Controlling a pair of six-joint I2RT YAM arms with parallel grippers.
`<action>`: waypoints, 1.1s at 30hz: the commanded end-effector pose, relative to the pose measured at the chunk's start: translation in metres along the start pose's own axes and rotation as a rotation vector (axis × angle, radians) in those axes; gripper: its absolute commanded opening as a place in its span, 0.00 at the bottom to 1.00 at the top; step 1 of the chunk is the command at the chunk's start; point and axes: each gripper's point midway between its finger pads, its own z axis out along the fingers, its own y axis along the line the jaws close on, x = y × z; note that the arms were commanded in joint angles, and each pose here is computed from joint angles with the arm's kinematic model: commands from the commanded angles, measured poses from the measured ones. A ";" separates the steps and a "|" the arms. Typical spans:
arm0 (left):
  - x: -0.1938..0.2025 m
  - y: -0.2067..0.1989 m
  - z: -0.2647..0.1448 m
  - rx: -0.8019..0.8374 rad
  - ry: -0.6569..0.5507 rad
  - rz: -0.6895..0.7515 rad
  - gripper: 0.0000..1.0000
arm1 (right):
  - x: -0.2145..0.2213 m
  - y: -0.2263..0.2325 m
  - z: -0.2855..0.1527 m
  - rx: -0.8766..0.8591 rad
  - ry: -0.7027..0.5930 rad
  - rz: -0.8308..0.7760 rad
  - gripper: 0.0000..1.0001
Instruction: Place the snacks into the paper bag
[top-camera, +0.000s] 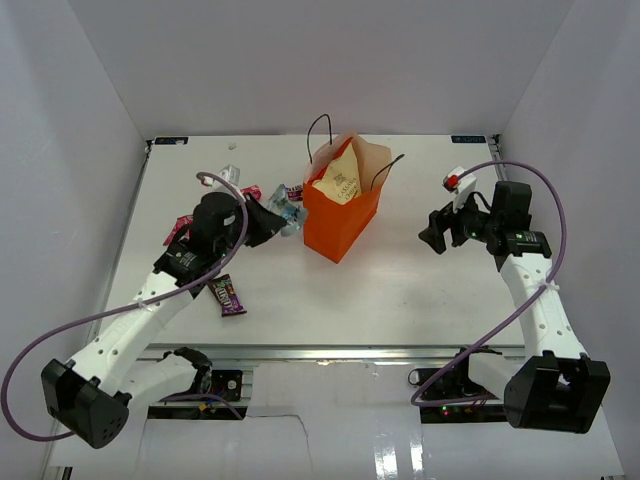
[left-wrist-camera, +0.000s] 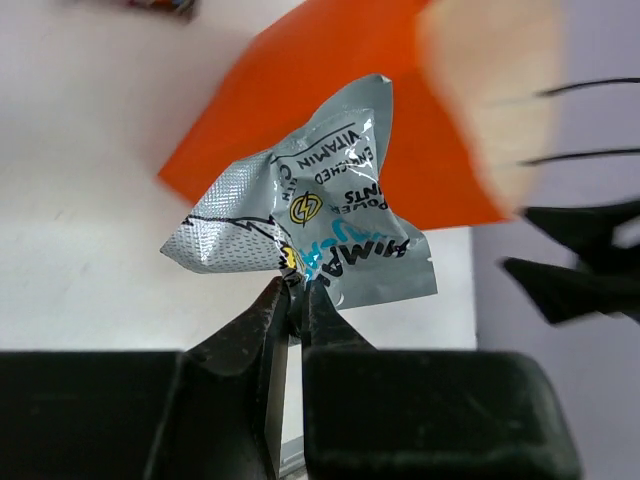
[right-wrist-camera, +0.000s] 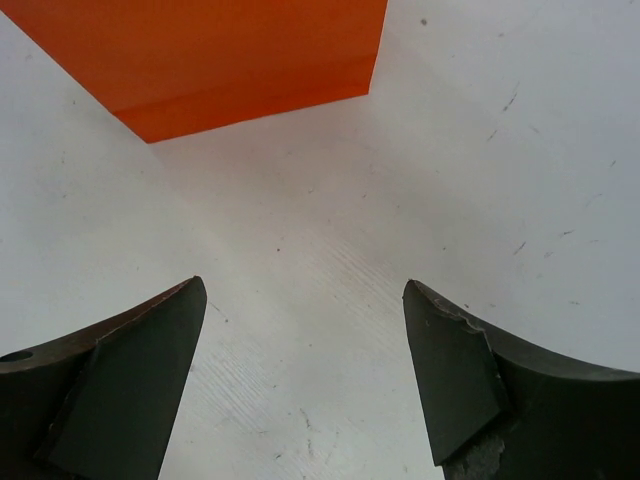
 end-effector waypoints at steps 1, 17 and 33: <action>-0.056 -0.101 -0.045 0.377 -0.148 0.241 0.00 | 0.007 0.004 0.000 -0.012 -0.010 0.006 0.85; -0.072 -0.191 0.063 0.409 -0.046 0.430 0.09 | 0.053 0.025 0.008 -0.078 0.052 0.054 0.85; -0.114 -0.196 0.013 0.261 -0.183 0.437 0.80 | 0.059 0.047 0.008 -0.199 0.038 0.041 0.86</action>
